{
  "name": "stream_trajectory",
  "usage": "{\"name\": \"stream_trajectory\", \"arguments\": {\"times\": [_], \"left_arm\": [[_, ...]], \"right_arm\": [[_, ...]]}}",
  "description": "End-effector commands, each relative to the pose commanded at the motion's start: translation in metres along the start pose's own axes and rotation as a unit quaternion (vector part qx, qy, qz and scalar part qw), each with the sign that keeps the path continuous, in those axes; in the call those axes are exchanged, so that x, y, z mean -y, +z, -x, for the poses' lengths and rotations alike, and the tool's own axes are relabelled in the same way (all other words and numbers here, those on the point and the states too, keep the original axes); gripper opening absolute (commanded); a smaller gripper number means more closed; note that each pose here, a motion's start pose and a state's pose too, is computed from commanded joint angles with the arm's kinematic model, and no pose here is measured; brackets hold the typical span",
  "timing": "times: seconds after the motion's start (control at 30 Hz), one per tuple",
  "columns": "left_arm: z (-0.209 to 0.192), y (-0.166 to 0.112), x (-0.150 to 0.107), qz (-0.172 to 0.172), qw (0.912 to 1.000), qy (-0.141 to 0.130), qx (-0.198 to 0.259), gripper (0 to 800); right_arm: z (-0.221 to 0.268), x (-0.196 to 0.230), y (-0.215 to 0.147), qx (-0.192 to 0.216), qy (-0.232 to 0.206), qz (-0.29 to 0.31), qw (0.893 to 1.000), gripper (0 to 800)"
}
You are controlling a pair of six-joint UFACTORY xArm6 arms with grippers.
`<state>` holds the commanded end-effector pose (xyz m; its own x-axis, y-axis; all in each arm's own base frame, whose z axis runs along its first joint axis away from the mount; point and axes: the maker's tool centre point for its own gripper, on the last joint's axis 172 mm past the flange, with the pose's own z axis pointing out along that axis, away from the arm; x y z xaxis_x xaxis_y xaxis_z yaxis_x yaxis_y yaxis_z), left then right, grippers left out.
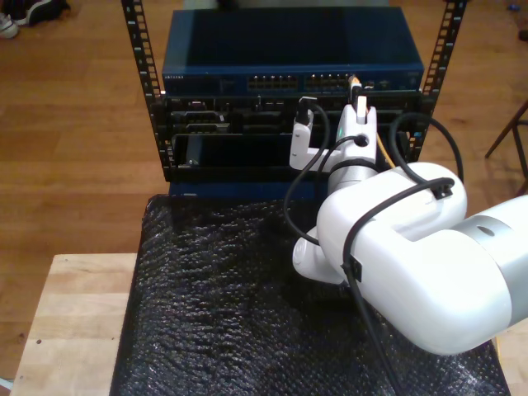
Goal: Grab the cable and plug it in
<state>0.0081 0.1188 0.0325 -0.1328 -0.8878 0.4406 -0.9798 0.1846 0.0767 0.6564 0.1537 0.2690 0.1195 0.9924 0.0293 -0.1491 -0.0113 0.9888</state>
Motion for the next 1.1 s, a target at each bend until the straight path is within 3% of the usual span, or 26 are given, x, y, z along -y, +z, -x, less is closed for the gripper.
{"name": "stream_trajectory", "arguments": {"times": [1.1], "left_arm": [[0.0, 0.0, 0.0, 0.0, 1.0, 0.0, 0.0, 800]], "right_arm": [[-0.005, 0.004, 0.011, -0.001, 0.006, 0.003, 1.0, 0]]}}
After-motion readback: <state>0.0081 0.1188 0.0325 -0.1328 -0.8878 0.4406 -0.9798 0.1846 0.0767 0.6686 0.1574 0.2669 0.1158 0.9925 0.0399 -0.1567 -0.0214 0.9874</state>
